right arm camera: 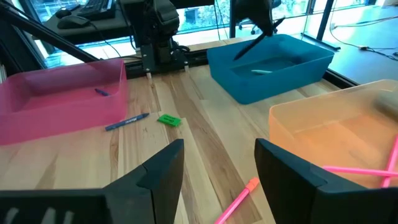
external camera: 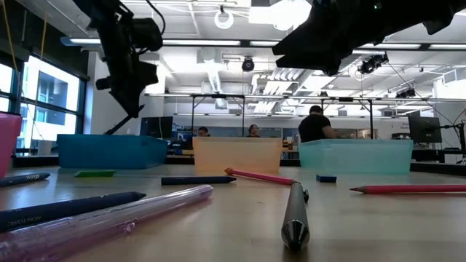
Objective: Sort crayons/erasers/pens/pencils in bins
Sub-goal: Put the top black pen into the blue bin, then put the green eraser into the green bin
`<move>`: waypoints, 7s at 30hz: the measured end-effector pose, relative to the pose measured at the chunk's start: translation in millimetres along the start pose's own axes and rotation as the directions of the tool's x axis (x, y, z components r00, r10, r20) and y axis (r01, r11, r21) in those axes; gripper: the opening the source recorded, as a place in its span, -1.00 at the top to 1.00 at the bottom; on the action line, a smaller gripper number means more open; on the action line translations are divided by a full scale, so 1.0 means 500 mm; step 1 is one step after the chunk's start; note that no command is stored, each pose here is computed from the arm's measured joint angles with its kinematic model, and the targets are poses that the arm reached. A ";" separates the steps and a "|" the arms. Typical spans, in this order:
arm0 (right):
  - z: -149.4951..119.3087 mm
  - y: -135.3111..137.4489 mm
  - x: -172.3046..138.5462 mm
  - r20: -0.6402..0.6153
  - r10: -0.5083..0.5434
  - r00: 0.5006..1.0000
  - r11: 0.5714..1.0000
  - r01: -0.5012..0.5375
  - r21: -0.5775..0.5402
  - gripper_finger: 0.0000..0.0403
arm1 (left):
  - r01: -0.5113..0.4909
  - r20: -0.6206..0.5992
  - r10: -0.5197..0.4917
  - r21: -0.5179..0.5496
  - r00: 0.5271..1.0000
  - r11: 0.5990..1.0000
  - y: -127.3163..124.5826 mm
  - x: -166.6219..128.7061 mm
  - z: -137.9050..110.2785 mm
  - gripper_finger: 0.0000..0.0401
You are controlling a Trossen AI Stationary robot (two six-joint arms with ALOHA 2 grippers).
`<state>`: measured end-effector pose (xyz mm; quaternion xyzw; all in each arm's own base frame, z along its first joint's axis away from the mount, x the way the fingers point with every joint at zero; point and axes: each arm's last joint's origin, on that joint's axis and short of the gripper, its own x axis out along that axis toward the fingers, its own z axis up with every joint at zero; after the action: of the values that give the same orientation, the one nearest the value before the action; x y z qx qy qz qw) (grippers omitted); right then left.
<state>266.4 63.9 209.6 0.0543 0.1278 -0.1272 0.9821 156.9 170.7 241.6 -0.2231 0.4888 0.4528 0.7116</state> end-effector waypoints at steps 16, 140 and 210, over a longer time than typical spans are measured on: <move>0.000 0.000 0.000 0.000 0.000 1.000 1.000 0.000 0.002 0.06 | -0.097 -0.037 0.098 0.043 0.994 0.994 -0.004 0.034 0.007 0.61; 0.002 -0.016 0.007 -0.003 -0.040 0.999 0.999 0.040 -0.001 0.06 | 0.195 -0.332 -0.128 0.176 0.935 0.965 -0.355 0.073 -0.283 0.52; 0.045 -0.062 0.026 0.162 -0.127 0.979 0.944 0.070 0.323 0.06 | 0.042 0.635 -0.472 0.569 0.611 0.821 -0.464 -0.043 -0.124 0.74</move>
<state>275.7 27.7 225.6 0.1922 0.0190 -0.1994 0.9607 323.9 0.9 205.8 0.1075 0.2088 0.2486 0.9397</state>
